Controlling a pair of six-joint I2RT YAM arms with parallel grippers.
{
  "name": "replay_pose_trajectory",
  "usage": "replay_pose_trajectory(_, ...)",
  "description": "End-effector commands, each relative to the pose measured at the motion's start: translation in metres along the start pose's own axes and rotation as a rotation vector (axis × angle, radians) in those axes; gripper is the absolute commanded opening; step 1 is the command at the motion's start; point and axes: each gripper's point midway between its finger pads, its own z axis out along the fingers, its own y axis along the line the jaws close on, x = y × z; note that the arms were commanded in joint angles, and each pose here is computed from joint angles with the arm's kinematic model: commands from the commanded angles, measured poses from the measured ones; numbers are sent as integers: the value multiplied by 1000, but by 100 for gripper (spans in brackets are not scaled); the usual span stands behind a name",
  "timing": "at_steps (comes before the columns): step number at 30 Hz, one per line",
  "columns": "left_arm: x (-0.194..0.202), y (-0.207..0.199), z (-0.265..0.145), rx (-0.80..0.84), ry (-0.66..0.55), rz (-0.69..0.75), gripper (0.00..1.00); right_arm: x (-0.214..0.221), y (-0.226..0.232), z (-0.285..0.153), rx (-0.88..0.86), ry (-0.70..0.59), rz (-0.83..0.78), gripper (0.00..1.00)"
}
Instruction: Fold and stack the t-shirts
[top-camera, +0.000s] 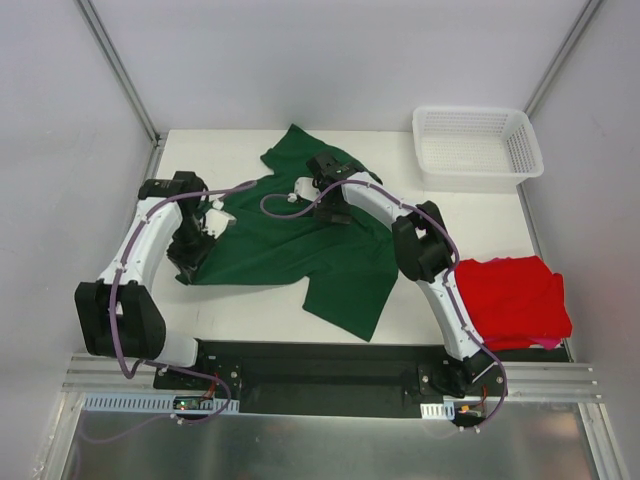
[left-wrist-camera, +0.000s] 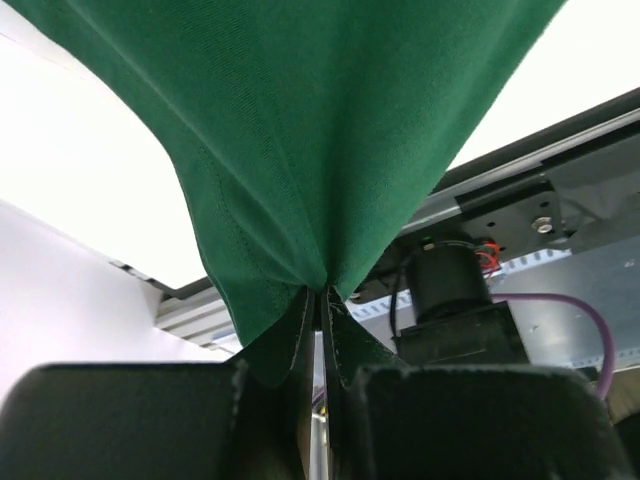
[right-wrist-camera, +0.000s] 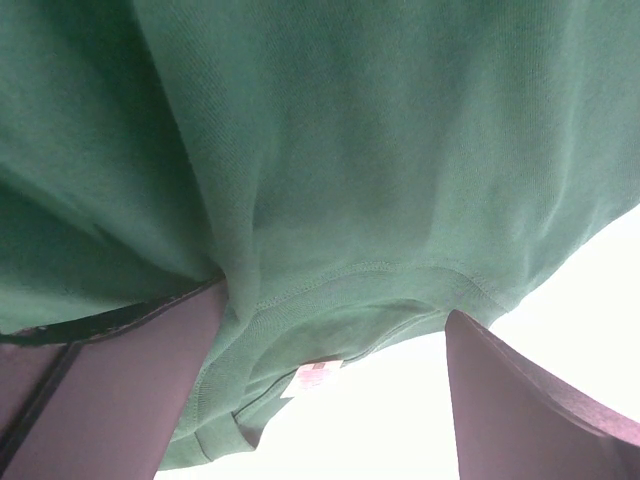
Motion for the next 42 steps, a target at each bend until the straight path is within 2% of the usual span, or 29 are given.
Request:
replay_pose_trajectory(1, 28, -35, -4, 64, 56, -61, 1, 30, 25, 9, -108, 93, -41, 96)
replay_pose_trajectory(5, 36, -54, 0, 93, 61, -74, 4, 32, 26, 6, -124, 96, -49, 96)
replay_pose_trajectory(7, 45, -55, 6, 94, 89, -65, 27, 32, 23, -2, -122, 84, -37, 96)
replay_pose_trajectory(8, 49, -56, 7, 96, 94, -51, 44, 33, 23, -4, -125, 84, -28, 96)
replay_pose_trajectory(10, 56, -53, 0, 92, 113, 25, 92, 34, 23, -11, -127, 78, -15, 96)
replay_pose_trajectory(11, 50, -46, -11, 56, 79, 60, 99, 34, 18, -20, -112, 63, -1, 96)
replay_pose_trajectory(13, 41, -28, -27, -28, 32, 140, 99, 34, 14, -29, -105, 55, 18, 96)
replay_pose_trajectory(14, 24, -18, -45, -72, -33, 156, 99, 33, 9, -38, -92, 40, 34, 96)
replay_pose_trajectory(18, -40, 23, -82, -155, -236, 72, 99, 14, 3, -72, -109, -75, 158, 96)
replay_pose_trajectory(21, -91, 45, -78, -158, -336, 49, 99, -17, 18, -107, -224, -245, 203, 96)
replay_pose_trajectory(23, -127, 59, -61, -136, -368, 51, 99, -31, 28, -119, -252, -298, 193, 96)
replay_pose_trajectory(29, -204, 89, -16, -38, -388, 20, 99, -54, 38, -142, -276, -389, 164, 96)
replay_pose_trajectory(33, -243, 112, -9, -57, -417, 61, 99, -59, 38, -168, -318, -489, 144, 96)
replay_pose_trajectory(38, -269, 135, 4, -103, -415, 104, 99, -55, 78, -198, -526, -557, 66, 96)
replay_pose_trajectory(42, -272, 139, 25, -90, -378, 124, 99, -46, 119, -206, -729, -564, 15, 96)
